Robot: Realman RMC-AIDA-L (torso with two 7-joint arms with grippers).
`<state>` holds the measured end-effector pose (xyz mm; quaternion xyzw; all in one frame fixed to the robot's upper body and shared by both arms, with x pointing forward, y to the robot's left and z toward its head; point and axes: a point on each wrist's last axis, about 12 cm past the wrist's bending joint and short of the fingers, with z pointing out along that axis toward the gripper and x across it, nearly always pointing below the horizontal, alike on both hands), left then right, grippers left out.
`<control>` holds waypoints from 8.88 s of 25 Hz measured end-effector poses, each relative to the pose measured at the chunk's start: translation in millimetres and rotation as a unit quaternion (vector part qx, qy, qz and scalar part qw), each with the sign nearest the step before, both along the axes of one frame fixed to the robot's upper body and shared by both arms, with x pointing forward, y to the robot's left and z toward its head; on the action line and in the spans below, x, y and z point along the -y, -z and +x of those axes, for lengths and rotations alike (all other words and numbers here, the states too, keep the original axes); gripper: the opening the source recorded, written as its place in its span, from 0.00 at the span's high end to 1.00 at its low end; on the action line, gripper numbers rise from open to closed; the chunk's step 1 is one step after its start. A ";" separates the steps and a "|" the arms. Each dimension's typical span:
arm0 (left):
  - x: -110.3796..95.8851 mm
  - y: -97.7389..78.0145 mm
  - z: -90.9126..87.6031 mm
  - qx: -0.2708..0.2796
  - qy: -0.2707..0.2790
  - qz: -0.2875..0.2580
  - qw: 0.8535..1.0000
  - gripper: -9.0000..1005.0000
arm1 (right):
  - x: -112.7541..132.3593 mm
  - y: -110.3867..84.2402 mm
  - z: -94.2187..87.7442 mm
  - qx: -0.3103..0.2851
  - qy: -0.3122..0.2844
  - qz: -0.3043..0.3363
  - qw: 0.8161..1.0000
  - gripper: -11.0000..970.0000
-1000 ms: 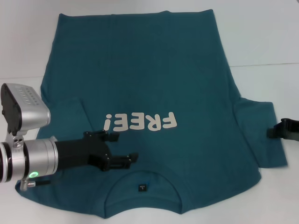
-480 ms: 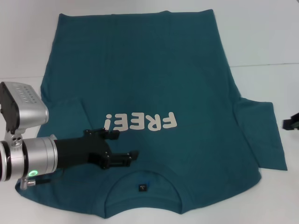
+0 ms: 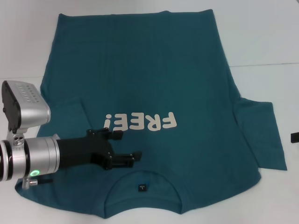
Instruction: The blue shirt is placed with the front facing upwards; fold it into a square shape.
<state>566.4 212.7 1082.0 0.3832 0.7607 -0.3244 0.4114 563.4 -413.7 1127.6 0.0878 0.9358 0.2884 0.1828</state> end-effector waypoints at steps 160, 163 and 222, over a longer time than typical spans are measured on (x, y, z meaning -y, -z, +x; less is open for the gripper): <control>-3.2 -1.2 -4.4 0.010 0.001 -0.024 1.000 0.12 | -37.0 -61.0 45.7 0.103 -0.078 -0.060 0.990 0.96; -3.1 -1.4 -4.3 0.011 0.000 -0.024 1.000 0.12 | -48.2 -65.2 51.5 0.100 -0.097 -0.068 0.988 0.96; -4.6 -0.5 -8.7 0.010 0.000 -0.041 0.999 0.12 | -175.2 -58.0 93.8 0.089 -0.243 -0.112 0.959 0.93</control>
